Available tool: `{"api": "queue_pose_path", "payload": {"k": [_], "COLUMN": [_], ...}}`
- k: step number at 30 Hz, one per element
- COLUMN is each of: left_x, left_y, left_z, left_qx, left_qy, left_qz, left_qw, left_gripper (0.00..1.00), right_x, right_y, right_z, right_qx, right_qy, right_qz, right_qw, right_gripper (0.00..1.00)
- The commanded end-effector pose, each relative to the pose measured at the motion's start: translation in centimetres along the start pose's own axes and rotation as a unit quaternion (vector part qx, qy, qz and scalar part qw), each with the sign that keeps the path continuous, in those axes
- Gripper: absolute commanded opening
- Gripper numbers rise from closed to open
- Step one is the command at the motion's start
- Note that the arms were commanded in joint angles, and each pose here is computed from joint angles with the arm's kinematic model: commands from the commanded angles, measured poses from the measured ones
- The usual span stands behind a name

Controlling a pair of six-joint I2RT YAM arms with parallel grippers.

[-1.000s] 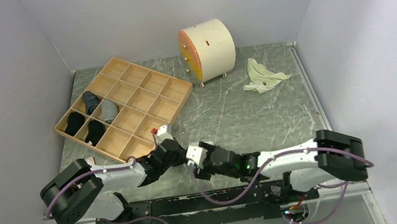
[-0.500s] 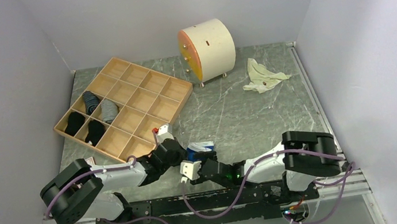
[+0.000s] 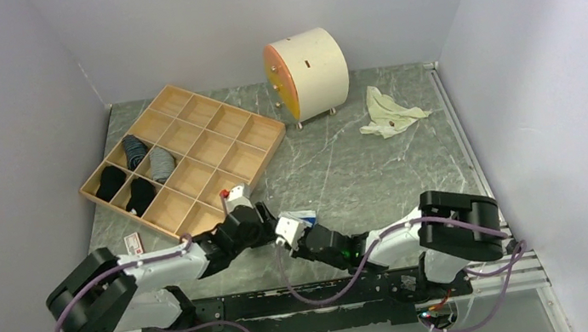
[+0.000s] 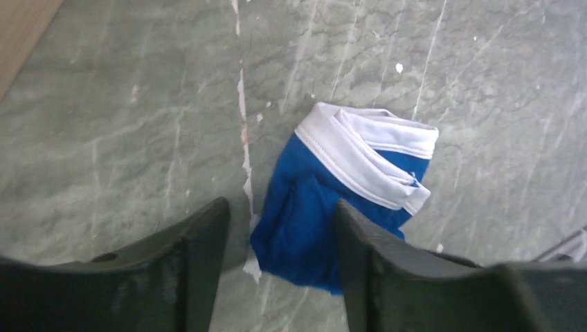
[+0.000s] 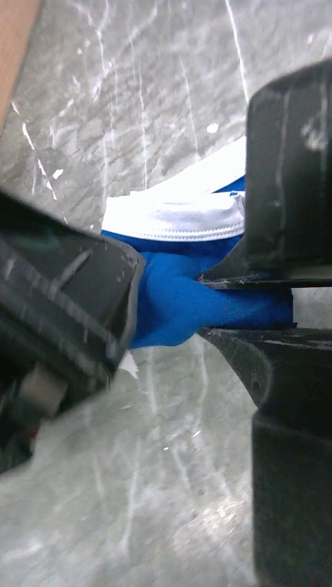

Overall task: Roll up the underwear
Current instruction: Roll the underwear to the center of the board.

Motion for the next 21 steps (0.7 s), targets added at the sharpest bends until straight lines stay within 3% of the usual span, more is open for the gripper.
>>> {"api": "queue_pose_path", "payload": {"k": [1, 5, 11, 17, 21], "left_x": [1.2, 1.0, 0.7, 0.2, 0.6], "left_y": [1.7, 3.1, 3.4, 2.6, 2.5], "left_z": [0.1, 1.0, 0.7, 0.1, -0.3], "left_qx": [0.012, -0.008, -0.008, 0.013, 0.012], "left_qy": [0.027, 0.037, 0.063, 0.071, 0.079], "left_qz": [-0.03, -0.054, -0.082, -0.1, -0.091], "left_qw": [0.999, 0.998, 0.995, 0.992, 0.993], "left_gripper": [0.69, 0.82, 0.86, 0.81, 0.69], "right_x": [2.3, 2.4, 1.9, 2.0, 1.9], "right_y": [0.0, 0.2, 0.6, 0.8, 1.2], "right_z": [-1.2, -1.6, -2.4, -3.3, -3.9], "right_qx": [0.016, 0.002, -0.026, -0.037, -0.05], "right_qy": [-0.18, -0.288, -0.398, -0.464, -0.489], "right_qz": [0.105, 0.149, 0.176, 0.189, 0.182], "right_qw": [0.978, 0.946, 0.9, 0.865, 0.851], "right_gripper": [0.07, 0.08, 0.1, 0.13, 0.15]}}
Point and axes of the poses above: each gripper's point midway between its finger pads, its own y axis back along the fingers, its own x axis along the line the jaws close on, z = x × y, the point moved 8 cm from there along y, back along the fingers, and after that the axes turned 4 degrees about -y, right-handed, at the moved point
